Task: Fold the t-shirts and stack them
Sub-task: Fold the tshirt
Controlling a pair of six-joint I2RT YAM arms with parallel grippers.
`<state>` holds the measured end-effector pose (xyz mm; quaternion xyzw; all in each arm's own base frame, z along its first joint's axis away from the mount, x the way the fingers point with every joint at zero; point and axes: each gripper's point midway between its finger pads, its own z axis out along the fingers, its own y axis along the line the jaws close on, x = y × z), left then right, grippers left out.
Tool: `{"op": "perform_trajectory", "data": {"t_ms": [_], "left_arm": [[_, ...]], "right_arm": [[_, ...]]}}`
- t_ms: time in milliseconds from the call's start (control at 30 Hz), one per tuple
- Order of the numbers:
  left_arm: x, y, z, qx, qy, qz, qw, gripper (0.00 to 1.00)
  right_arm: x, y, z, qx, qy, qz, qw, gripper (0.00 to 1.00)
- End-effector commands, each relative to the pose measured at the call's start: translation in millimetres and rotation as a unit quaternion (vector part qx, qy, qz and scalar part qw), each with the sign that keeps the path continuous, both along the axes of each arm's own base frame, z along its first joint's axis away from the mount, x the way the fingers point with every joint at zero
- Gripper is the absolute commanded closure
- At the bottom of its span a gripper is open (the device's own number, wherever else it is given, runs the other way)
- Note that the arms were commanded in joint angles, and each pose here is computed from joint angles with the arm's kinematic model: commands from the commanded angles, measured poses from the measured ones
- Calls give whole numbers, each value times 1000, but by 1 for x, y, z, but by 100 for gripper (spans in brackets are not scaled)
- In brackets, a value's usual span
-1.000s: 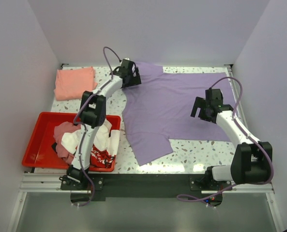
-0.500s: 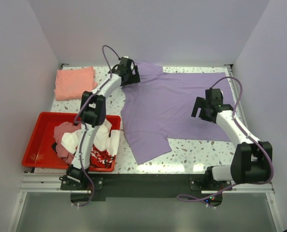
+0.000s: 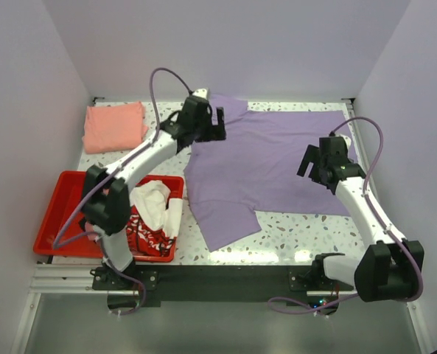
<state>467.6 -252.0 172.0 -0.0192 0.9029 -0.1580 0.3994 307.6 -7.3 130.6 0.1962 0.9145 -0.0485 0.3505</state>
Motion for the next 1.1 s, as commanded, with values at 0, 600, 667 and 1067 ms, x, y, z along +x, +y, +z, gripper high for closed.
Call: {"op": "perform_trajectory", "data": {"t_ms": [0, 600, 667, 1067], "left_arm": [[-78, -28, -8, -7, -2, -40, 999, 0], [-349, -28, -103, 45, 157, -111, 980, 0], [-360, -34, -115, 37, 176, -127, 975, 4], [-356, -13, -156, 123, 201, -65, 970, 36]], "right_arm": [[-10, -7, 4, -1, -7, -35, 999, 1], [-16, -6, -6, -3, 10, -23, 1000, 1], [-16, -6, -6, -3, 9, -23, 1000, 1], [-17, -3, -6, 2, 6, -17, 1000, 1]]}}
